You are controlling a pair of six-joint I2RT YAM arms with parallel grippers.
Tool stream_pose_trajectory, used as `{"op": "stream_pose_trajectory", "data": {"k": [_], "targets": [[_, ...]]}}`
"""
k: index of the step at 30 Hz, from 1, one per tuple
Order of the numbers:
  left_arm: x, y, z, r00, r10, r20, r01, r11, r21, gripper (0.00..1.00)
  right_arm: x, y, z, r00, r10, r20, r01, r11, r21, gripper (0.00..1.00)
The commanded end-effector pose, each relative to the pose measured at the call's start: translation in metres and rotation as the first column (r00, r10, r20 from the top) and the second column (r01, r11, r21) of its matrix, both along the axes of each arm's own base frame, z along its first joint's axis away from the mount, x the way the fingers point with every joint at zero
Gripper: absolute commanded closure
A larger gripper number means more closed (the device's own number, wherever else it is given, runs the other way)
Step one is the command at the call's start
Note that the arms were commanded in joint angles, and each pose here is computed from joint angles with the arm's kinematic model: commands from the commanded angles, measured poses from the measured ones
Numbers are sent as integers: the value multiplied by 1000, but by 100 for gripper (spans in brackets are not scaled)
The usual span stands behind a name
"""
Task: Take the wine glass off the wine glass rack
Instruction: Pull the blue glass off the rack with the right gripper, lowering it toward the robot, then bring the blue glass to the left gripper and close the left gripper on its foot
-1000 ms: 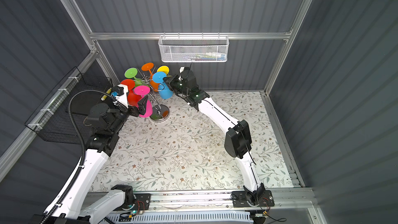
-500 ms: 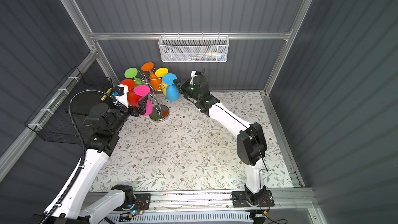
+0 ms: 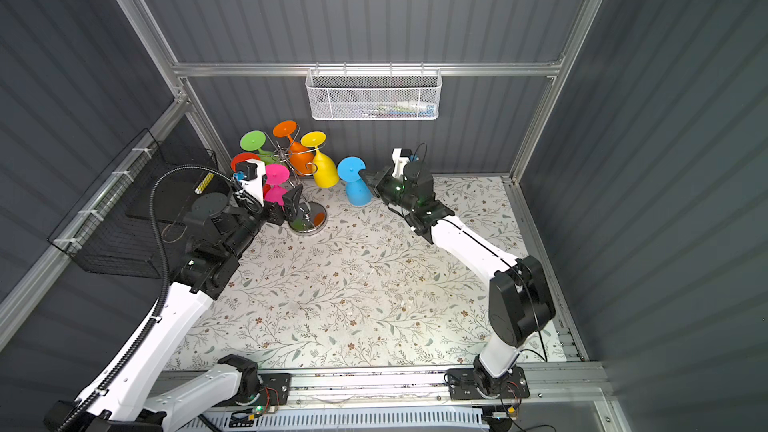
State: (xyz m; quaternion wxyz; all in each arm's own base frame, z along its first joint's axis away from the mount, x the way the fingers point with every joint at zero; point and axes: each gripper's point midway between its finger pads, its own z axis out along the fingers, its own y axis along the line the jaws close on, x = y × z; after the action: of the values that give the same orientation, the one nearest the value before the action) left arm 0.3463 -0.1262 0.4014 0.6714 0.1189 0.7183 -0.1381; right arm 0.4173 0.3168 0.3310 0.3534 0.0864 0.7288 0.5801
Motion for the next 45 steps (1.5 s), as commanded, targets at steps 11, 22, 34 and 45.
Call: {"op": "stream_pose_trajectory", "data": {"k": [11,22,34,45], "targets": [[-54,21,-61,872,38,-488,-218,922,-319,11,-108,-19,-65,872,215,440,88,815,-573,100],[-79,16,-104,719,-33,-695,-360,837,-412,16,-146,2,-83,667,408,623,263,654,-710,100],[-80,-5,-148,577,-126,-807,-444,781,-439,27,-175,34,-92,424,482,767,514,569,-642,100],[-91,-10,-166,447,-129,-885,-582,709,-398,27,-190,66,-95,221,515,828,644,560,-521,100]]}}
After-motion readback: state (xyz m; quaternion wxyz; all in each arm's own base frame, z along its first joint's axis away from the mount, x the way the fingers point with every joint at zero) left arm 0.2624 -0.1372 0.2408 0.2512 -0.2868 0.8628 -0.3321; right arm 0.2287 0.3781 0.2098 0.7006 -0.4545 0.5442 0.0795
